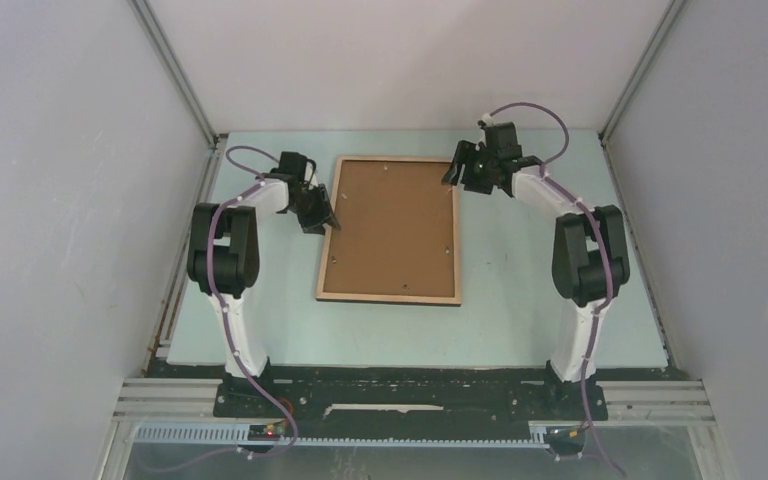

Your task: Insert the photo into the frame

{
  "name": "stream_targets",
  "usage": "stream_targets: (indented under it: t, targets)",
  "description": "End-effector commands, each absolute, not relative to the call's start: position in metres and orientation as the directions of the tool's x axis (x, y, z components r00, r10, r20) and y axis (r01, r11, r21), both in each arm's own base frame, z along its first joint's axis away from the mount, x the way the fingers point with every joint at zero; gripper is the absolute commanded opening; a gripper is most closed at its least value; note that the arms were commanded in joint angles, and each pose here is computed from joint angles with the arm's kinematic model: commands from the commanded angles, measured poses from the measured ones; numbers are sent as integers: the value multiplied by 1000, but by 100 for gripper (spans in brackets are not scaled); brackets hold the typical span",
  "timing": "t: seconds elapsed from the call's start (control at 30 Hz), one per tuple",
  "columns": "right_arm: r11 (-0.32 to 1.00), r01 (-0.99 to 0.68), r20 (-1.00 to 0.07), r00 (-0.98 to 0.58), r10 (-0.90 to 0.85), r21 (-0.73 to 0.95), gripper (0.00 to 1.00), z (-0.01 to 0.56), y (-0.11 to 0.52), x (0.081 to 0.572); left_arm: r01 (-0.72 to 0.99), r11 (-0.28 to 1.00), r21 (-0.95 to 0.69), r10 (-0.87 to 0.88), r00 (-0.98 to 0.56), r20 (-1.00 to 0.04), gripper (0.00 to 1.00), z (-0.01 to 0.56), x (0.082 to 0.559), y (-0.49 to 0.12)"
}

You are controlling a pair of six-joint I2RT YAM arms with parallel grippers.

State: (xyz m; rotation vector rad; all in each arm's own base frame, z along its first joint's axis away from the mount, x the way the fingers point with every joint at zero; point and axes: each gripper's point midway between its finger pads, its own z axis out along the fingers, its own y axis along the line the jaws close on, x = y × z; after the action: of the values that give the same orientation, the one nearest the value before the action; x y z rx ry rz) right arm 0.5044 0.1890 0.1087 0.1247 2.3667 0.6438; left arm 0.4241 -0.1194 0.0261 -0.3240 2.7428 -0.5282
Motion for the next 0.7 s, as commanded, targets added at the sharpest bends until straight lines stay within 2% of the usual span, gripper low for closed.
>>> stream_targets:
  t: [0.0, 0.2, 0.33, 0.5, 0.67]
  targets:
    - [906, -56, -569, -794, 214, 419, 73, 104, 173, 469, -153, 820, -551, -305, -932, -196, 44, 30, 419, -154]
    - [910, -8, -424, -887, 185, 414, 75, 61, 180, 378, -164, 736, -657, -331, -934, -138, 43, 33, 403, -184]
    - [948, -16, -448, -884, 136, 318, 81, 65, 175, 331, -147, 713, -685, -308, -944, -118, 44, 35, 390, -209]
    - [966, 28, -470, -870, 150, 256, 84, 78, 149, 306, -173, 698, -695, -338, -935, -106, 46, 34, 385, -214]
    - [977, 75, -487, -858, 164, 197, 84, 85, 124, 305, -195, 693, -694, -370, -922, -111, 46, 38, 387, -212]
